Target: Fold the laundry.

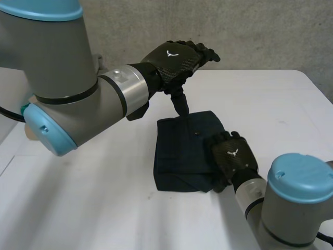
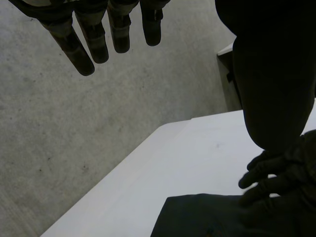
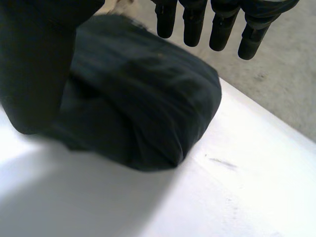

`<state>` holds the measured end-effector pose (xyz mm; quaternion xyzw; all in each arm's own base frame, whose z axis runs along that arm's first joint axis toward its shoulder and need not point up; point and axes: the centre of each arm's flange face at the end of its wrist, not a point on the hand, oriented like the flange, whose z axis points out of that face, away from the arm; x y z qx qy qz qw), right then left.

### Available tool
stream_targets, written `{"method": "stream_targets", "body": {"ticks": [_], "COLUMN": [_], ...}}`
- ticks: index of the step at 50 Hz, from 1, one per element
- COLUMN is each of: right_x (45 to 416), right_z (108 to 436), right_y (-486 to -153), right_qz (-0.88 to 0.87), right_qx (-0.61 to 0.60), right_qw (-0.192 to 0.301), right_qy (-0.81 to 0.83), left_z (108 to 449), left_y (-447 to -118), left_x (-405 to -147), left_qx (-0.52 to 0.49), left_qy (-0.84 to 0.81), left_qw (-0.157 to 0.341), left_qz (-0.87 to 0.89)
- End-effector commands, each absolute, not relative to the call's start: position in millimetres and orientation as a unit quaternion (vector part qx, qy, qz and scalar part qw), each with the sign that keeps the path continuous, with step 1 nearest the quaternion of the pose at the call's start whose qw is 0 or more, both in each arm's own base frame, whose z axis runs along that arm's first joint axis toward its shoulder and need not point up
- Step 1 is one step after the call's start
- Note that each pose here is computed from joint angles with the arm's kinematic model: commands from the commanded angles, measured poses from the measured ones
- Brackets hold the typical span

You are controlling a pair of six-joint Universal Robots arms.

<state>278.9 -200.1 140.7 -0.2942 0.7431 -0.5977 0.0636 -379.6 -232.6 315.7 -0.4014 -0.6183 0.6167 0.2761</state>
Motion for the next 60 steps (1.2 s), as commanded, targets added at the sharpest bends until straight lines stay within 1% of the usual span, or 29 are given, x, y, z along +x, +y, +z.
{"method": "stream_targets", "body": {"ticks": [1,4,9,14,21,26,31,34,35,36,39,40,41,42,45,46,50,53,54,57,58,60], "right_x": [270,263,259,267,285,292,289,286,285,284,280,275,272,262,243,232,200,182,168,149,137,124], "right_z": [165,160,148,129,118,110,121,137,140,143,149,151,152,154,156,153,148,146,144,142,147,142], "right_y": [-210,-216,-227,-234,-242,-259,-281,-307,-316,-332,-359,-379,-388,-410,-441,-458,-502,-520,-530,-542,-547,-551], "right_qz": [-0.577,-0.557,-0.532,-0.521,-0.555,-0.579,-0.606,-0.639,-0.647,-0.658,-0.679,-0.691,-0.696,-0.708,-0.719,-0.718,-0.725,-0.733,-0.739,-0.747,-0.754,-0.752], "right_qx": [-0.158,-0.135,-0.084,-0.115,-0.149,-0.180,-0.181,-0.158,-0.152,-0.142,-0.124,-0.109,-0.101,-0.081,-0.047,-0.030,0.012,0.026,0.035,0.041,0.045,0.047], "right_qw": [0.138,0.137,0.177,0.181,0.184,0.159,0.141,0.138,0.137,0.133,0.121,0.107,0.098,0.075,0.037,0.019,-0.020,-0.036,-0.047,-0.062,-0.068,-0.073], "right_qy": [0.790,0.808,0.824,0.827,0.798,0.779,0.761,0.740,0.735,0.727,0.714,0.707,0.704,0.698,0.693,0.695,0.688,0.679,0.672,0.661,0.652,0.654], "left_z": [341,346,350,353,352,352,351,351,351,352,351,350,350,348,346,346,341,337,335,332,329,327], "left_y": [-213,-210,-207,-209,-215,-217,-219,-222,-222,-222,-224,-224,-225,-225,-226,-226,-230,-231,-233,-234,-235,-235], "left_x": [-369,-369,-368,-366,-364,-362,-362,-361,-361,-361,-361,-361,-362,-362,-362,-363,-365,-366,-367,-367,-368,-368], "left_qx": [-0.406,-0.406,-0.400,-0.390,-0.383,-0.380,-0.380,-0.379,-0.379,-0.379,-0.377,-0.377,-0.377,-0.377,-0.377,-0.377,-0.378,-0.378,-0.378,-0.377,-0.378,-0.379], "left_qy": [-0.591,-0.580,-0.576,-0.579,-0.584,-0.586,-0.586,-0.584,-0.584,-0.583,-0.583,-0.583,-0.584,-0.585,-0.587,-0.587,-0.587,-0.589,-0.592,-0.596,-0.598,-0.600], "left_qw": [0.292,0.296,0.299,0.304,0.306,0.306,0.307,0.307,0.307,0.307,0.306,0.306,0.306,0.306,0.306,0.306,0.305,0.305,0.304,0.304,0.303,0.303], "left_qz": [0.633,0.642,0.647,0.648,0.648,0.647,0.646,0.649,0.649,0.650,0.651,0.651,0.651,0.649,0.648,0.648,0.648,0.646,0.644,0.641,0.638,0.637]}}
